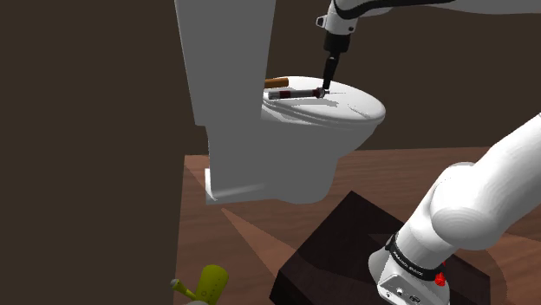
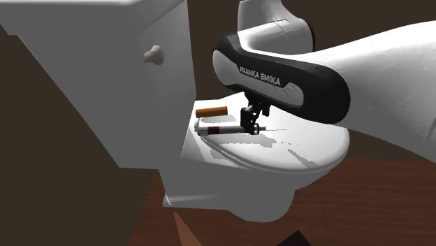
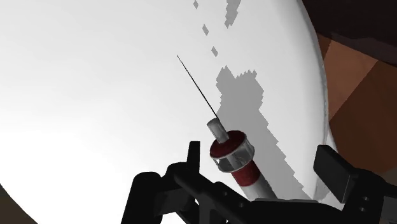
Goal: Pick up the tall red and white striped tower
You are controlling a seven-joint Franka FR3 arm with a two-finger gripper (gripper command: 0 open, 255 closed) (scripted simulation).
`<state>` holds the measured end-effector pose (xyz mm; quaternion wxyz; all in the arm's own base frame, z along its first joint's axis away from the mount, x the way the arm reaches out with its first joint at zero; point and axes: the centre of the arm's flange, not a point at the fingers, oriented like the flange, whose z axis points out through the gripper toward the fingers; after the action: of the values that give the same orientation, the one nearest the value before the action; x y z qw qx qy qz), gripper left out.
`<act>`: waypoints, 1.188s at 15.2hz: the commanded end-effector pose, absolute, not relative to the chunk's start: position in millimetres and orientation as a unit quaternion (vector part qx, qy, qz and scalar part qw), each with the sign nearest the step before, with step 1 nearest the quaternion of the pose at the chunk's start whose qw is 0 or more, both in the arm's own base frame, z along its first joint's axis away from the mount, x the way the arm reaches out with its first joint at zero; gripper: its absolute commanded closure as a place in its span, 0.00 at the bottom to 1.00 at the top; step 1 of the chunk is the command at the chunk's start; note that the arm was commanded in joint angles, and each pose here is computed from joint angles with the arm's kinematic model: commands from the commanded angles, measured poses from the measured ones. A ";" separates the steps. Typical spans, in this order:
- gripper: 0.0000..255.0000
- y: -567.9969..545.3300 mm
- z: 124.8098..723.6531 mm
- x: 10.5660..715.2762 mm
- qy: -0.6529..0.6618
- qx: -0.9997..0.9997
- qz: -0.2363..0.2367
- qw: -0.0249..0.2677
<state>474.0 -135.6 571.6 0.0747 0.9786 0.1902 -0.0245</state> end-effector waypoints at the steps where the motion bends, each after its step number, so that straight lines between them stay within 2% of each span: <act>1: 0.00 -142.2 571.5 496.3 0.207 0.974 -0.024 0.085; 10: 0.00 -142.2 531.5 496.3 0.207 0.974 -0.024 0.085; 11: 1.00 -142.7 531.4 495.6 0.207 0.974 -0.024 0.085; 18: 1.00 -142.6 531.5 495.1 0.207 0.974 -0.024 0.085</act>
<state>495.1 -142.1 532.2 0.0850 0.9743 0.2071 -0.0235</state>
